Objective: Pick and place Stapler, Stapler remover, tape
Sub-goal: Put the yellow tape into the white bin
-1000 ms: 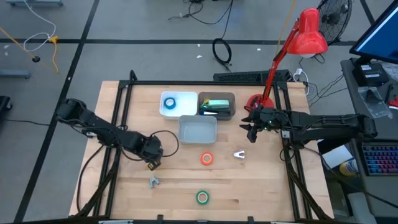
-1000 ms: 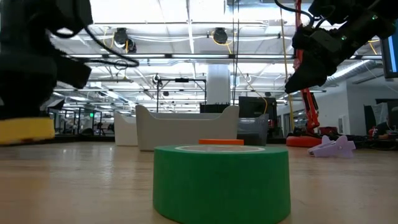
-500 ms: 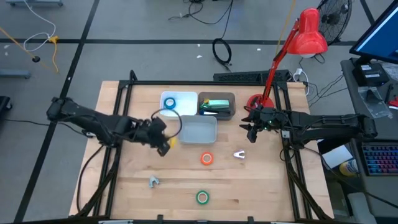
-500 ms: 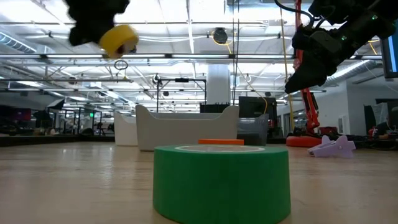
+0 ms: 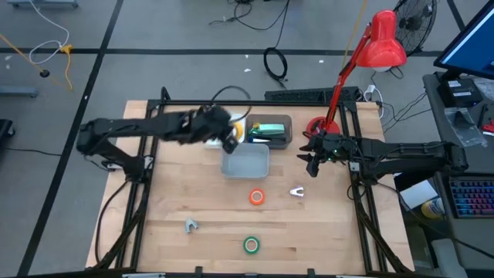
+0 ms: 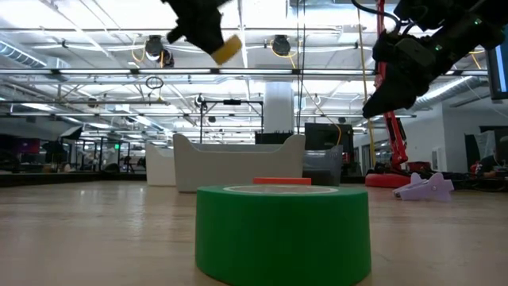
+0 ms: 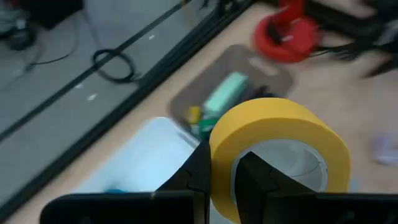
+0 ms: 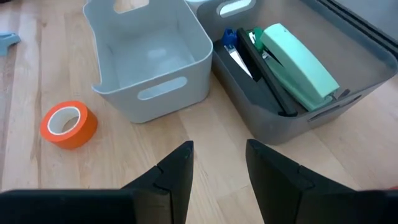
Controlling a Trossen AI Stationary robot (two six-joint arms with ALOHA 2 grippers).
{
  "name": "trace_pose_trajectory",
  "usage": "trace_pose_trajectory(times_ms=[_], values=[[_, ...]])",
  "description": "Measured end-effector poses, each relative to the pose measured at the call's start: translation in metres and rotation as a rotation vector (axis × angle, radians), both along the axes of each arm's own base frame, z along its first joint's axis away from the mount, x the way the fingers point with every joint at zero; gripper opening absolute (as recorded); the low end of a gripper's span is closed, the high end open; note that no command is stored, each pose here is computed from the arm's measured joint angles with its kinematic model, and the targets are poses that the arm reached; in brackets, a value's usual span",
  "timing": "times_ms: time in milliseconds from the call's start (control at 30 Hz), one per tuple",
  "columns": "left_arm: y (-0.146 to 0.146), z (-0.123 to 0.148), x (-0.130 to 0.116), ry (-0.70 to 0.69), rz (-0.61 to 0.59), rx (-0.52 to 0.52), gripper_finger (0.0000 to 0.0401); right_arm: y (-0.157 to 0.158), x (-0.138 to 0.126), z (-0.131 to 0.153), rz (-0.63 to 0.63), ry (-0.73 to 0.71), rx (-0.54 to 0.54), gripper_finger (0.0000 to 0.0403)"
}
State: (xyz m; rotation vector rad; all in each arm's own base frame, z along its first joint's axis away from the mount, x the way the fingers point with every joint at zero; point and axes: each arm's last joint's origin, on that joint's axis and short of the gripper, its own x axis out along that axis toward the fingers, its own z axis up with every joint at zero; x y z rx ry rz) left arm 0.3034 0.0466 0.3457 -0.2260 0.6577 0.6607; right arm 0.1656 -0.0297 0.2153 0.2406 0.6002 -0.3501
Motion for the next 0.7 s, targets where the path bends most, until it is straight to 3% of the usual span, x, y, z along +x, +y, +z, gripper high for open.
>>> trace_pose_trajectory(times_ms=[133,367,700], values=[[0.032,-0.001,0.020,0.055,0.053,0.017,0.0039,0.000,0.000,0.000,0.001,-0.004,-0.001,0.0139],[0.083,-0.030,0.044,0.144,0.111,-0.051,0.0039,0.000,0.001,0.001,0.011,-0.011,-0.017,0.0139],[0.134,-0.082,0.042,0.314,0.191,-0.205,0.0039,0.000,0.001,0.001,0.012,-0.013,-0.018,0.0139]])
